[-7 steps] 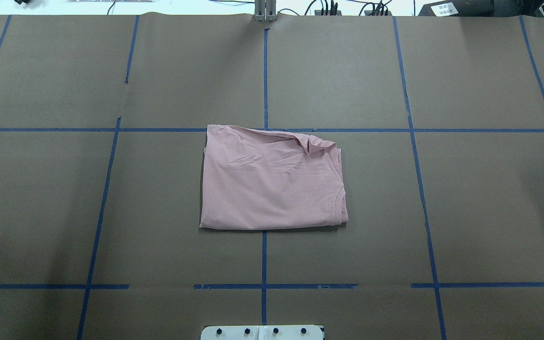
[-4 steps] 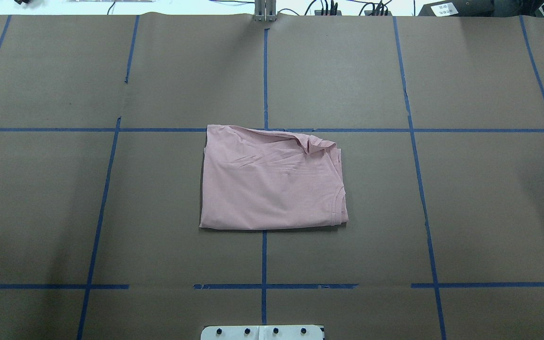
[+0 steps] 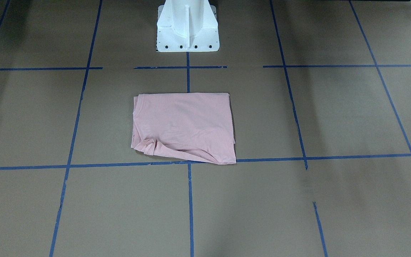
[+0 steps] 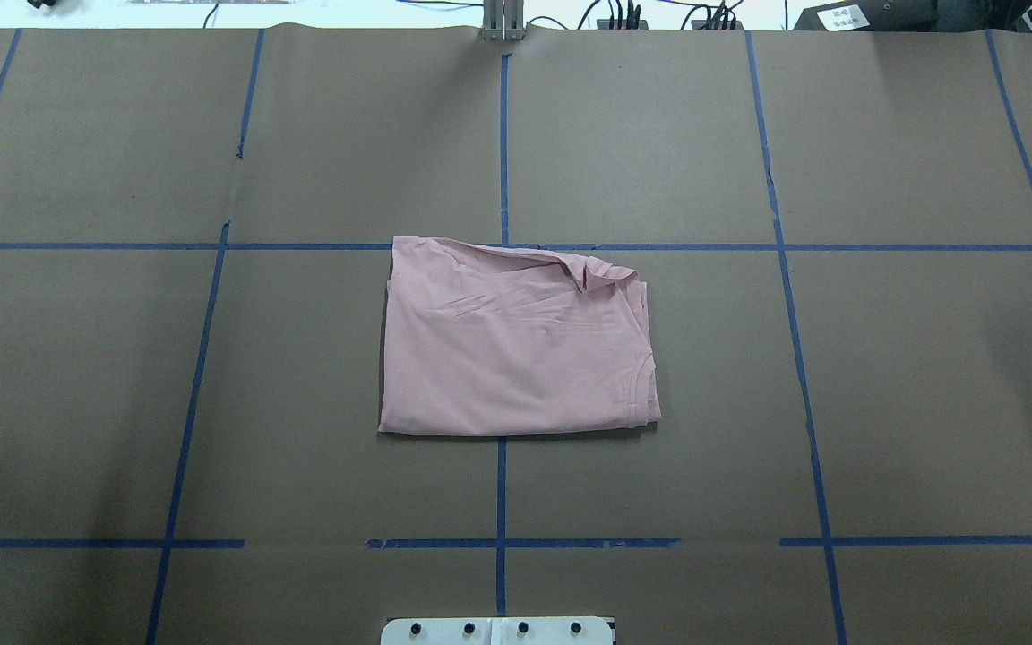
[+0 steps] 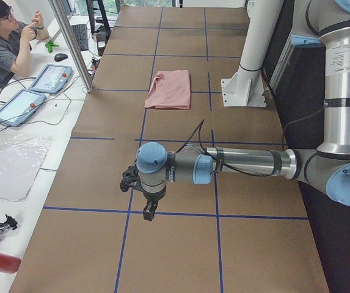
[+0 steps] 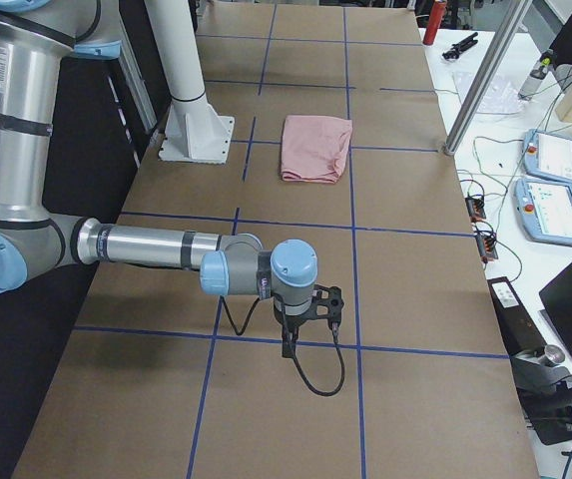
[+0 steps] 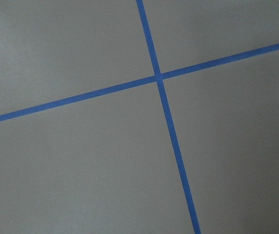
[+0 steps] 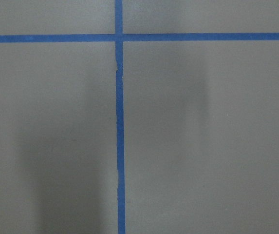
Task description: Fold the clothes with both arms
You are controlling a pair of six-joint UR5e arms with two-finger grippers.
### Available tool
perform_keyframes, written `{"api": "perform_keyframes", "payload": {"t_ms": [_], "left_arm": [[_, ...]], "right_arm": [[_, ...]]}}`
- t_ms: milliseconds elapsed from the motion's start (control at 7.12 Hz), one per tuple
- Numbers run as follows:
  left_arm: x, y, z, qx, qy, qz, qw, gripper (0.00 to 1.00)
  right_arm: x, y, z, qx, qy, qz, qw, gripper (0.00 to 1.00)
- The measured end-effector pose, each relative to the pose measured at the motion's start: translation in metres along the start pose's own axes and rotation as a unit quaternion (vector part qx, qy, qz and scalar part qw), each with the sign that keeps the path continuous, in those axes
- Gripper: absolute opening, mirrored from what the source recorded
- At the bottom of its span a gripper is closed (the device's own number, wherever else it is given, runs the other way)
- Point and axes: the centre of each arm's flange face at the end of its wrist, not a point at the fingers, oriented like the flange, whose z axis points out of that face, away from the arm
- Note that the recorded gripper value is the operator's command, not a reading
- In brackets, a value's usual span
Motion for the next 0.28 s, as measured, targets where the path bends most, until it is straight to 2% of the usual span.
{"api": "perform_keyframes", "payload": {"t_ms": [281], "left_arm": [[-0.0008,0.0025,0.0014,-0.002,0.000,-0.002,1.0000,1.00]], "right_arm": [[-0.0001,-0.0002,-0.0002,0.000,0.000,0.000,1.0000,1.00]]}}
